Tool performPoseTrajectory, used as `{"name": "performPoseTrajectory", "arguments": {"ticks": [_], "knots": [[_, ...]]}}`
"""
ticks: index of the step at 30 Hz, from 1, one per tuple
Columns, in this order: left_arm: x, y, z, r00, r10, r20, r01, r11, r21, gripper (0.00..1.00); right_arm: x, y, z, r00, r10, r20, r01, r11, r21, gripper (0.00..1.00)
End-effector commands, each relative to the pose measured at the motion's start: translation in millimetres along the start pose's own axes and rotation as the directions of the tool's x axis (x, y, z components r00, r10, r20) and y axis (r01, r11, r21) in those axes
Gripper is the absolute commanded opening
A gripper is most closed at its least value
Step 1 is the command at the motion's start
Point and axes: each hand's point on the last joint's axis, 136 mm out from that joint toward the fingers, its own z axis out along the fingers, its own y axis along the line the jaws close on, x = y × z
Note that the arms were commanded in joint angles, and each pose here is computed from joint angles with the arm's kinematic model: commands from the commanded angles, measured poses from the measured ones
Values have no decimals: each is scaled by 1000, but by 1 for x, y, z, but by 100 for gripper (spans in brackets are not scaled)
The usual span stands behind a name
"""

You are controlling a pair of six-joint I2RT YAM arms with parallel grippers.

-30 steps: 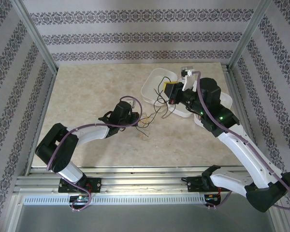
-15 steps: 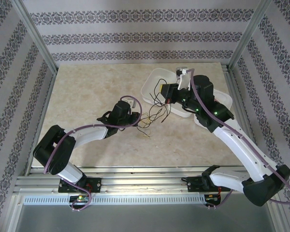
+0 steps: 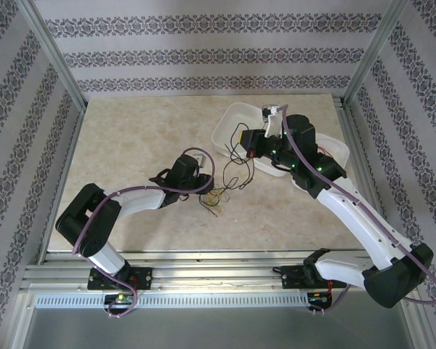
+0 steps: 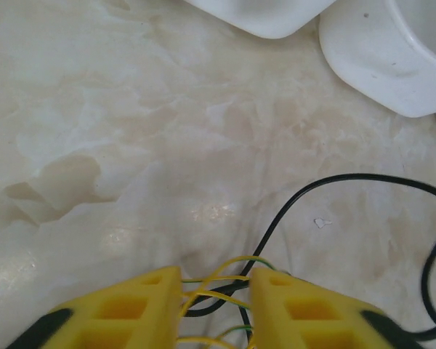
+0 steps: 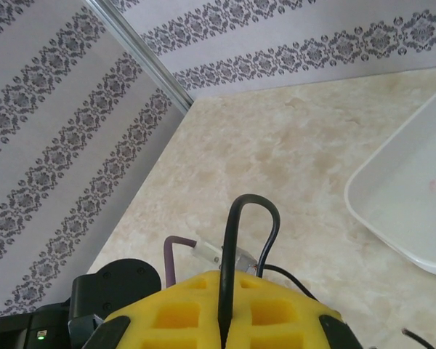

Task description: Untangle the cables

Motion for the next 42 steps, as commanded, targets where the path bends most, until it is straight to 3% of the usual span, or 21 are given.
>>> {"name": "performPoseTrajectory", "arguments": {"ticks": [1,3,4,12,15,20,24,29,33,38,42], "knots": [[-6,-2,-5,999,-18,49,18,1000,-3,48,-2,0,1,1000,14,7,-14,1000,-14,0],[-10,4,-14,996,-16,82,19,999,-36,67,-4,2,0,1000,13,12,-13,1000,-16,0],[-12,6,-18,995,-13,95,18,999,-49,69,-4,1,0,1000,12,13,-11,1000,-14,0],[-34,4,-52,975,75,211,-63,996,-64,70,-6,5,-1,1000,12,18,-12,1000,-28,0],[-44,-23,-64,945,181,273,-199,979,38,71,-7,6,-1,1000,13,18,-13,999,-33,0],[-49,-73,-71,877,340,339,-425,879,217,77,-8,11,-4,1000,19,22,-18,998,-55,0],[-51,-87,-67,821,414,392,-529,810,253,78,-11,17,-7,999,24,27,-22,997,-79,0],[-67,-90,-64,767,423,482,-568,797,206,78,-13,24,-11,999,27,29,-24,994,-102,0],[-74,-87,-51,766,438,471,-568,803,178,77,-16,31,-13,999,29,34,-24,992,-127,0],[-80,-87,-38,768,423,481,-556,813,174,63,-17,38,-15,999,29,27,-24,988,-153,0],[-85,-93,-32,768,414,489,-558,807,194,61,-19,44,-19,999,28,26,-23,984,-176,0]]}}
